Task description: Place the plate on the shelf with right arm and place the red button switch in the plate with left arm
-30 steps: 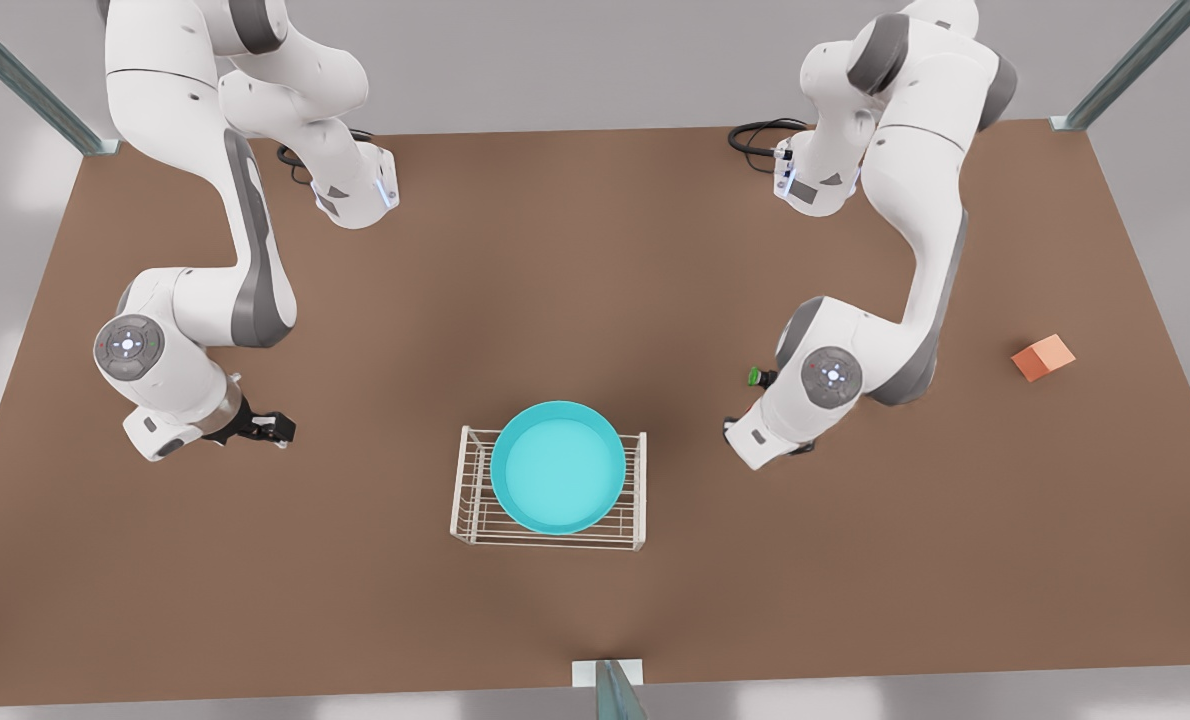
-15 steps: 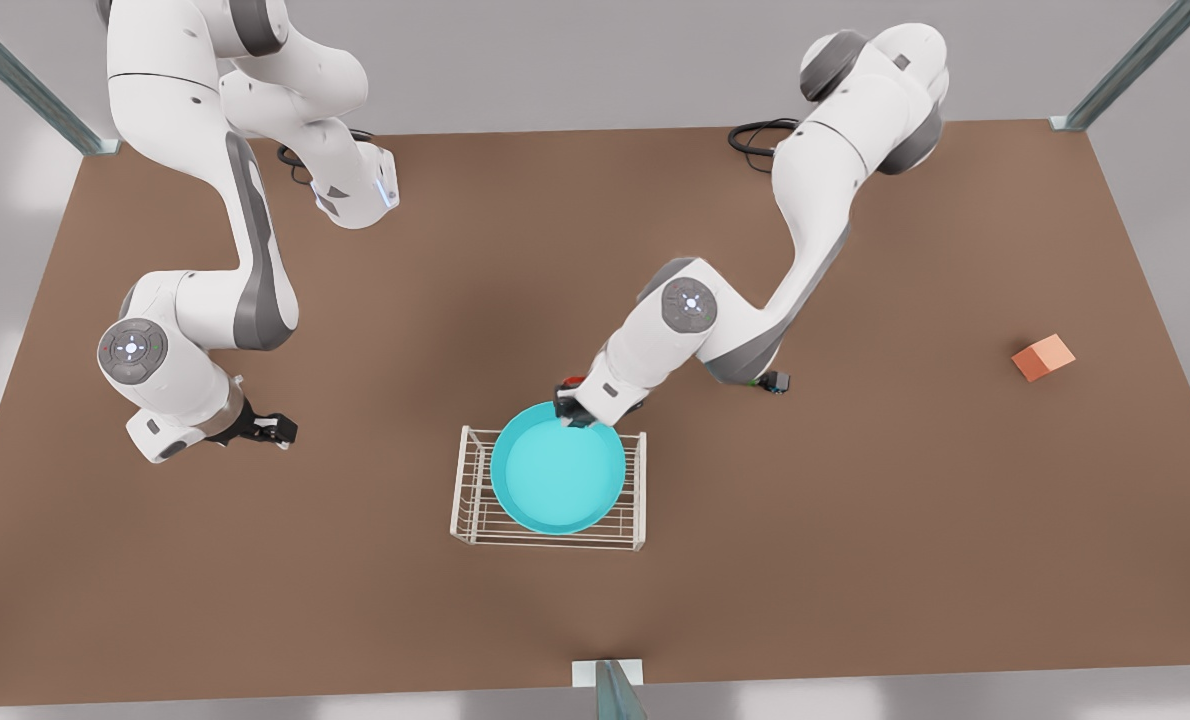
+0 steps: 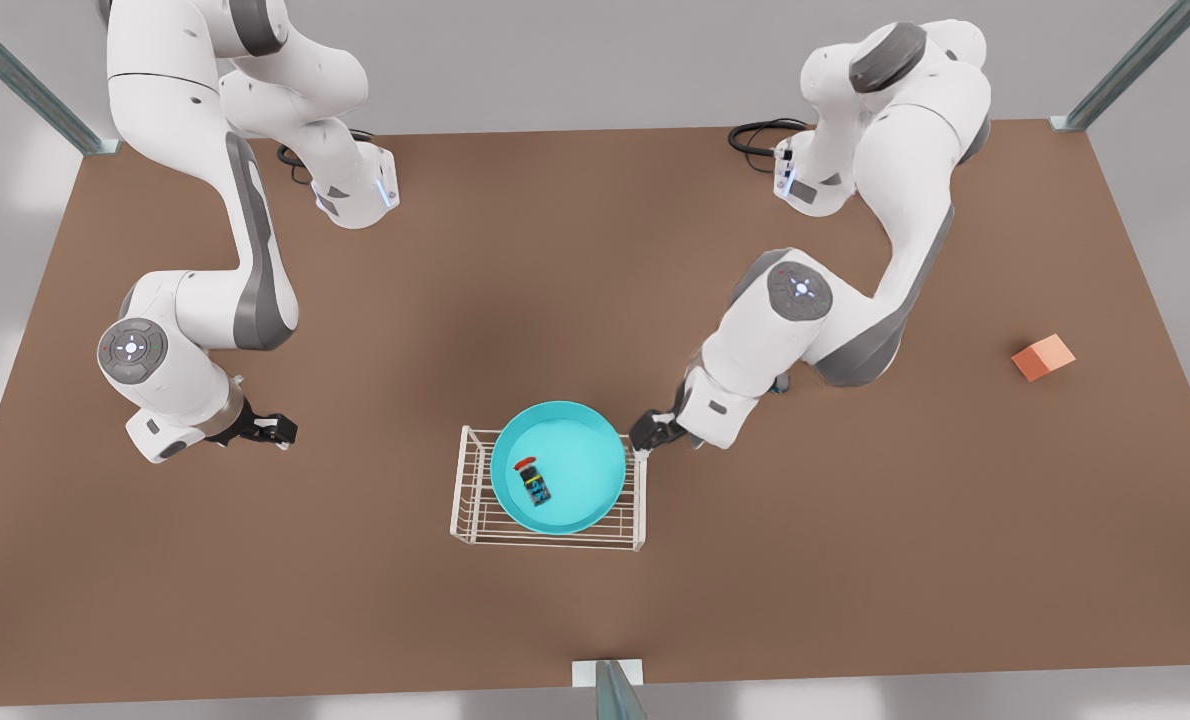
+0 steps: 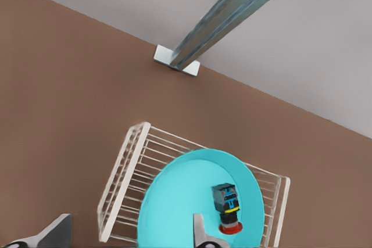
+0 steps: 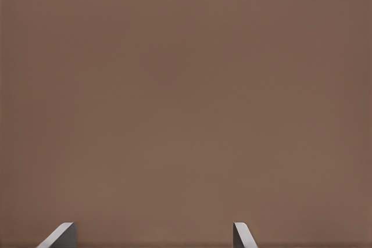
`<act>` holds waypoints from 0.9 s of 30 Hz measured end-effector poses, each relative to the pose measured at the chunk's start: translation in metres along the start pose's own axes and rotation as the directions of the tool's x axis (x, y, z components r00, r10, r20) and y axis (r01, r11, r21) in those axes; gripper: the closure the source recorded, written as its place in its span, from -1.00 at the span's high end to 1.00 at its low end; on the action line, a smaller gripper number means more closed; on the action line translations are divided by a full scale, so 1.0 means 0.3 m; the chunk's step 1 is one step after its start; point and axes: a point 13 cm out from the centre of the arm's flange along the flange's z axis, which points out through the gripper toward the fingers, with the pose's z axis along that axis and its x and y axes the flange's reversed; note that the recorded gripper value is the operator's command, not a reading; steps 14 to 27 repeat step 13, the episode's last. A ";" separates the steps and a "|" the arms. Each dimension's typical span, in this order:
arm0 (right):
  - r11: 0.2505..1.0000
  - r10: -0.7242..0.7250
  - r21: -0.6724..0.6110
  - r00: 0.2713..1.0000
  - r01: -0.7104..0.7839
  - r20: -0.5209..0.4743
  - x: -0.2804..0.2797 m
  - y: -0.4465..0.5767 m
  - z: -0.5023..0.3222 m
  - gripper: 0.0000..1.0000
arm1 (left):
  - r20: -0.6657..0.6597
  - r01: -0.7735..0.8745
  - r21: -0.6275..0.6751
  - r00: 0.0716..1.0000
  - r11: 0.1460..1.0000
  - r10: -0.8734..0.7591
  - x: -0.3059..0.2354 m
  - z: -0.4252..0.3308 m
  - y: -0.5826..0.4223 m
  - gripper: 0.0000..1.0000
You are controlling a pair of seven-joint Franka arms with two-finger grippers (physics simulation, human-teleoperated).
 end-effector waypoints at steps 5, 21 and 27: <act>1.000 0.001 0.000 1.000 -0.001 0.000 0.000 0.000 0.001 1.00 | -0.017 0.121 -0.423 0.990 0.898 -0.141 -0.067 -0.198 0.784 1.00; 1.000 0.004 -0.001 1.000 -0.004 0.002 -0.002 -0.002 -0.002 1.00 | -0.174 -0.003 -0.326 0.983 0.945 -0.057 -0.012 -0.352 0.899 1.00; 1.000 0.004 -0.001 1.000 -0.004 0.002 -0.002 -0.002 -0.002 1.00 | -0.174 -0.003 -0.326 0.983 0.945 -0.057 -0.012 -0.352 0.899 1.00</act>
